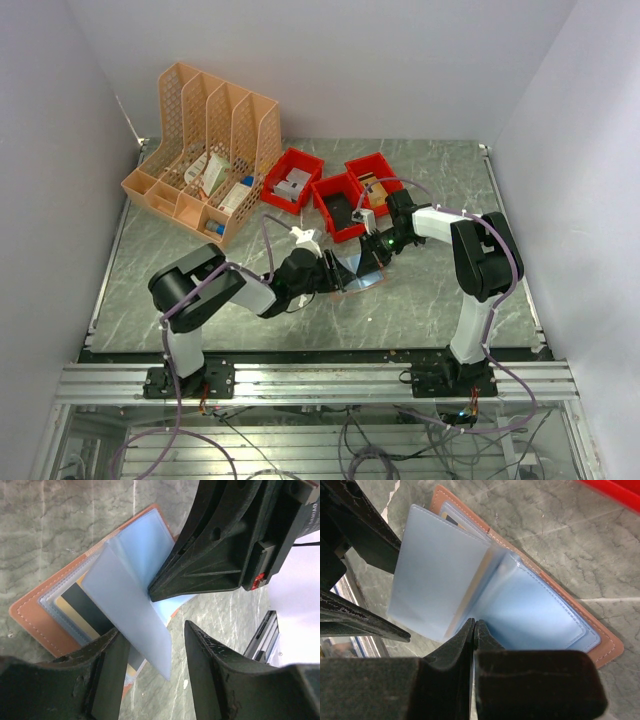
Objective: Put the credit cards into the card holder
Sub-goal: Open the card holder at the center of the board.
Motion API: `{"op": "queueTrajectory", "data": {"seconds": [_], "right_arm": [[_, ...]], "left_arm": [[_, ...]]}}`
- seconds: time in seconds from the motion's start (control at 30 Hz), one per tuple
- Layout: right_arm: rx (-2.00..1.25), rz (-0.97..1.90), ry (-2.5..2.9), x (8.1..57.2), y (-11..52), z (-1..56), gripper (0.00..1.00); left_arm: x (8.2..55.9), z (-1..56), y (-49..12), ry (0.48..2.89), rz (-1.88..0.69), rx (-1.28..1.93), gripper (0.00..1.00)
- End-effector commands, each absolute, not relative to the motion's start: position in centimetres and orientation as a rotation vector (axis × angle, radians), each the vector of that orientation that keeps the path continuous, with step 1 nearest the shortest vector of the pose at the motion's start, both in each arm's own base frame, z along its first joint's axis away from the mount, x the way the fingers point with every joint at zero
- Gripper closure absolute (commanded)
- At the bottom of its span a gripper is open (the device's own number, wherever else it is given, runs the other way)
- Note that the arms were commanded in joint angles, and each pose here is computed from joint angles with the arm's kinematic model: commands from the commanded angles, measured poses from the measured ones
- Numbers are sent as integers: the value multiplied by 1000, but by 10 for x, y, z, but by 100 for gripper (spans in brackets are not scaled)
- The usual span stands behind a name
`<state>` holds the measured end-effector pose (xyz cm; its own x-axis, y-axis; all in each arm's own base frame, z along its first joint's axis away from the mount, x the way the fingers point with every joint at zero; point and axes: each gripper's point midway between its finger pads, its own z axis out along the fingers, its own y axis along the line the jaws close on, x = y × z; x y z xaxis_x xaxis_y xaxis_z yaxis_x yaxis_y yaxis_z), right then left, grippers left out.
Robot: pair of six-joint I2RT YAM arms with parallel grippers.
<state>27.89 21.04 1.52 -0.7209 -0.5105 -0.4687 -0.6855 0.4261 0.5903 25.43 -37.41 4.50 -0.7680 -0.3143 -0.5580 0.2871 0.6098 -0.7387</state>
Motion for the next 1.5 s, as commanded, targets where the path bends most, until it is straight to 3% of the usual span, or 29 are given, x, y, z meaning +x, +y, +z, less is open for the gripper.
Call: {"op": "queueTrajectory", "data": {"seconds": [0.0,0.3,0.43,0.9,1.33,1.47], "right_arm": [[-1084,1128,2490,279,206,1,100],[-1110,1187,2394,280,213,22,100],[-1111,1161,2342,286,213,37,93],[-981,1016,2246,319,172,78,94],[-994,1171,2287,303,182,58,100],[-1012,1170,2353,297,187,39,100]], "left_arm": [[258,56,-379,2075,-1223,-18,43],[259,85,-400,1923,-1357,89,34],[261,83,-410,1929,-1372,113,33],[272,53,-429,2031,-1306,172,33],[286,48,-419,2083,-1152,164,61],[286,51,-413,2090,-1116,166,64]]}}
